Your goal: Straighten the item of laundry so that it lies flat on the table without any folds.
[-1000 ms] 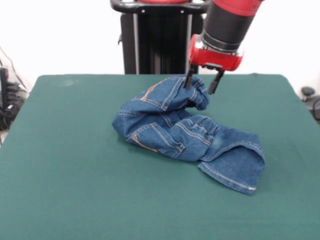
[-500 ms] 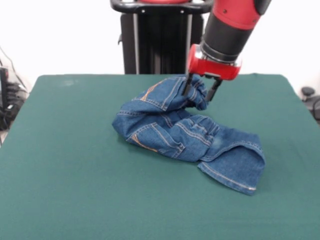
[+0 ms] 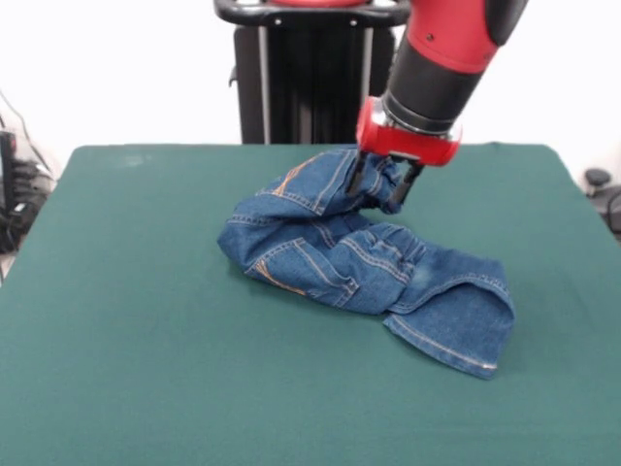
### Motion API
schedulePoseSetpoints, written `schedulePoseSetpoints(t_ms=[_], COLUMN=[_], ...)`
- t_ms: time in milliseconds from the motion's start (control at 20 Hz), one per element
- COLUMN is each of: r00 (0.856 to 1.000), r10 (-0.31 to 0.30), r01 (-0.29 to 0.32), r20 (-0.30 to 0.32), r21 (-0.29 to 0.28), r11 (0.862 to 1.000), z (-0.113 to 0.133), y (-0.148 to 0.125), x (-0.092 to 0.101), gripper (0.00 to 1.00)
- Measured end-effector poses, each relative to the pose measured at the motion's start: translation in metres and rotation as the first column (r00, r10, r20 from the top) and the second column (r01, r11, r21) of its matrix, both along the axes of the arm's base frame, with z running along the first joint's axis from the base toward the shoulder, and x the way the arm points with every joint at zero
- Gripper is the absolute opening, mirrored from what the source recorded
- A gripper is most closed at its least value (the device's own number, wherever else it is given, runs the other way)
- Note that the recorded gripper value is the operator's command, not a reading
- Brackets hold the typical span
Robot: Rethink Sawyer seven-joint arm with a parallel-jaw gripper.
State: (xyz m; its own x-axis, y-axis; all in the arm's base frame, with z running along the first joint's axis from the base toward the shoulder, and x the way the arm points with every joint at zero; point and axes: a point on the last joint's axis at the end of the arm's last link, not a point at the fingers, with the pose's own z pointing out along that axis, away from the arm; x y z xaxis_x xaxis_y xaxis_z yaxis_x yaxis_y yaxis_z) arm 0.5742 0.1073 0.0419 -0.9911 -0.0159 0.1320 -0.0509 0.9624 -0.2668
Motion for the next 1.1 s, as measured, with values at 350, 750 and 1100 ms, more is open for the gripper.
schedulePoseSetpoints(t_ms=[350,750,1100], r00=[1.0,0.998,0.992], r10=[-0.009,-0.027,-0.06], r01=[0.008,0.026,0.059], r20=[-0.027,-0.065,-0.108], r21=[-0.01,-0.011,-0.01], r11=[1.0,1.0,0.998], z=[-0.007,-0.008,-0.007], y=[-0.006,-0.011,-0.022], x=[0.002,-0.002,-0.003], gripper=[1.0,1.0,1.0])
